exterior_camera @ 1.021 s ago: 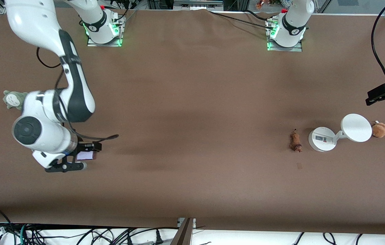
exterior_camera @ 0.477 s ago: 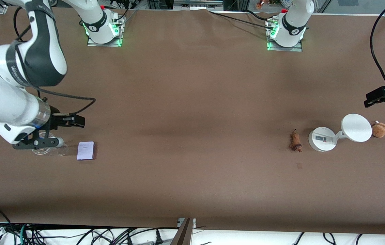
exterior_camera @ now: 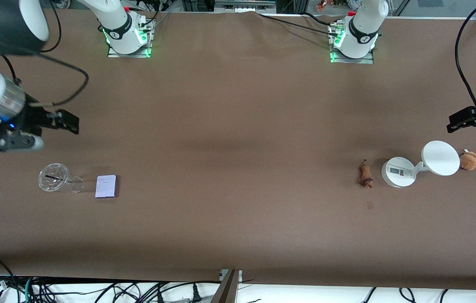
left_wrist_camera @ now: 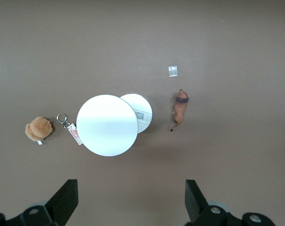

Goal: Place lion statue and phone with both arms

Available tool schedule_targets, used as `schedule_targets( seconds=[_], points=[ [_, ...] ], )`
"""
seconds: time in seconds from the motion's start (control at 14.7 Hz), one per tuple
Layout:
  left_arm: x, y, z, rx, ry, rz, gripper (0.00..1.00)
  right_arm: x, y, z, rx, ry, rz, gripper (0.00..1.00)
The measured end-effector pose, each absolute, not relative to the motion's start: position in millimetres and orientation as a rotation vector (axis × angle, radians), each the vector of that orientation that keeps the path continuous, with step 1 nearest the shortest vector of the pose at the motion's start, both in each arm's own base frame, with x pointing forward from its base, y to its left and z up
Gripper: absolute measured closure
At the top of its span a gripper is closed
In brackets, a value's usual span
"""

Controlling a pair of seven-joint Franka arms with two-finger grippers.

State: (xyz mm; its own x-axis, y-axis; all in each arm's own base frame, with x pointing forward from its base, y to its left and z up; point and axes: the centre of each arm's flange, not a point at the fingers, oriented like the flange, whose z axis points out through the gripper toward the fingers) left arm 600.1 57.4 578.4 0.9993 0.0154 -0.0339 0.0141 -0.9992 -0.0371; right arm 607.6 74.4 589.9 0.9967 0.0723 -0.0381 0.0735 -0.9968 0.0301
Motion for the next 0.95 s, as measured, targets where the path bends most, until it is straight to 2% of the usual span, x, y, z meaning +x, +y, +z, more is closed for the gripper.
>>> schedule_targets(
  seconds=[0.2, 0.34, 0.61, 0.95],
  points=[
    [600.2, 57.2, 578.7, -3.104, -0.022, 0.052, 0.00, 571.1, 56.4, 629.7, 3.133, 0.096, -0.049, 0.00],
    [600.2, 57.1, 578.8, -3.104, -0.022, 0.052, 0.00, 557.7, 45.1, 633.1, 3.142, 0.086, -0.062, 0.00],
    [600.2, 57.2, 578.9, -3.104, -0.022, 0.052, 0.00, 559.6, 50.0, 611.5, 3.135, 0.108, -0.140, 0.00],
    [600.2, 57.1, 579.0, -3.104, -0.022, 0.051, 0.00, 563.0, 56.5, 606.7, 3.131, 0.124, -0.151, 0.00]
  ],
)
